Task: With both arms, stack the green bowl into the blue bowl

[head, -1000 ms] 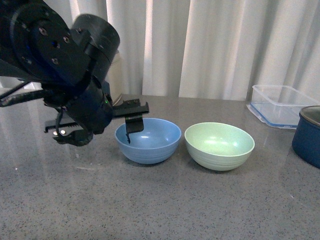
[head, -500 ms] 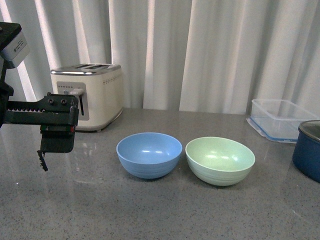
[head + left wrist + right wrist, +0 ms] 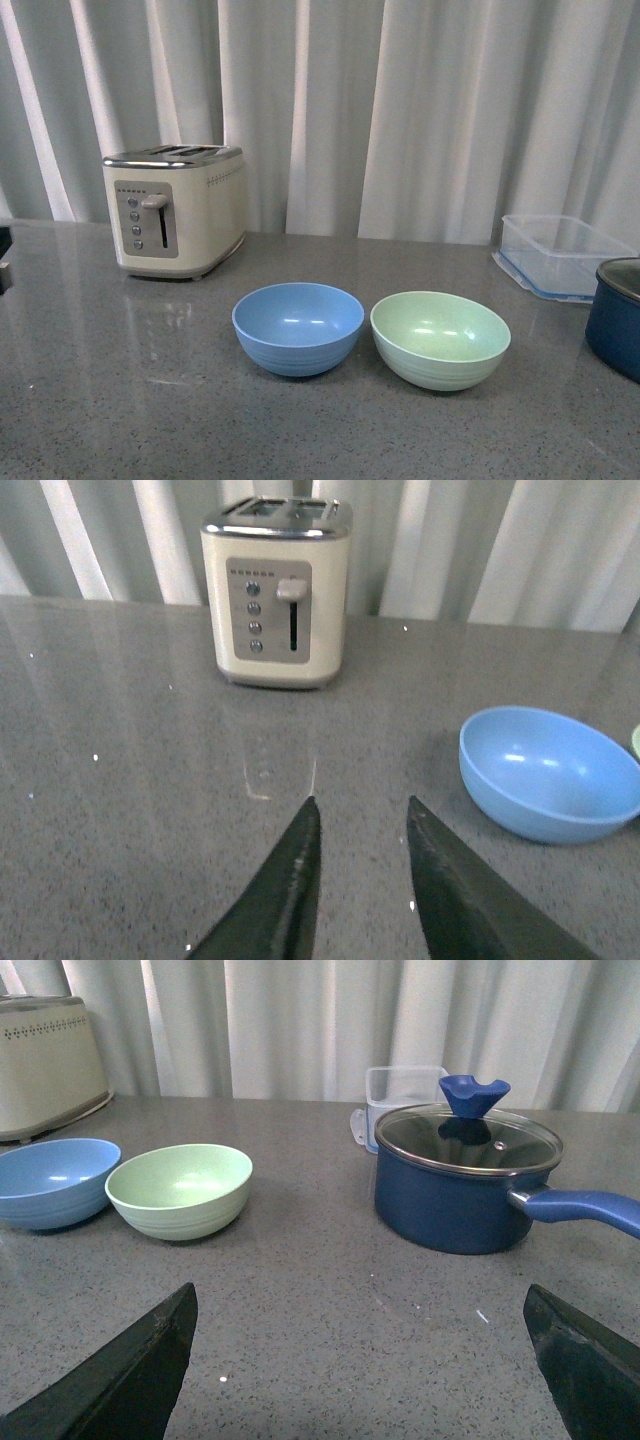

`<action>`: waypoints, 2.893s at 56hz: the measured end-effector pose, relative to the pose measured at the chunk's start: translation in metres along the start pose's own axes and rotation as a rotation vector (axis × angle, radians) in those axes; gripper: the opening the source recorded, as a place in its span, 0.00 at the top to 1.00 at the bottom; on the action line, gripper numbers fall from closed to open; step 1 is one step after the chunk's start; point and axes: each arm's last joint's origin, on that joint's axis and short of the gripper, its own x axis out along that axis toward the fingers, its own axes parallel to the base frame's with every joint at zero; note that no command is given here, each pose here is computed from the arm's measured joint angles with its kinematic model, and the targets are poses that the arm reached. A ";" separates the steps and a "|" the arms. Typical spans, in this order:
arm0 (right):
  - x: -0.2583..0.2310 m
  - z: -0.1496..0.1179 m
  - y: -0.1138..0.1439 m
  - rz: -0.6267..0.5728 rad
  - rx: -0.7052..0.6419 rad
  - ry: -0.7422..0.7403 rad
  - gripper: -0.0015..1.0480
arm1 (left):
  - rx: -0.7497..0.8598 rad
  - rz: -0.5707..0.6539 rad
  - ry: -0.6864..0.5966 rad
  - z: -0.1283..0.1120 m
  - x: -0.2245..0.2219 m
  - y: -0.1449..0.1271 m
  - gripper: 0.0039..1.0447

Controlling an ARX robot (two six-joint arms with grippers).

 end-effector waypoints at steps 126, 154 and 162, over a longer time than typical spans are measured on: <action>0.000 0.000 0.000 0.000 0.000 0.000 0.10 | 0.010 0.001 -0.019 -0.039 -0.122 0.030 0.88; 0.081 0.053 0.028 0.103 -0.012 0.916 0.10 | 0.010 -0.001 -0.019 -0.039 -0.122 0.030 0.05; 0.116 0.069 0.041 0.130 -0.009 0.916 0.10 | 0.010 -0.001 -0.019 -0.039 -0.122 0.030 0.06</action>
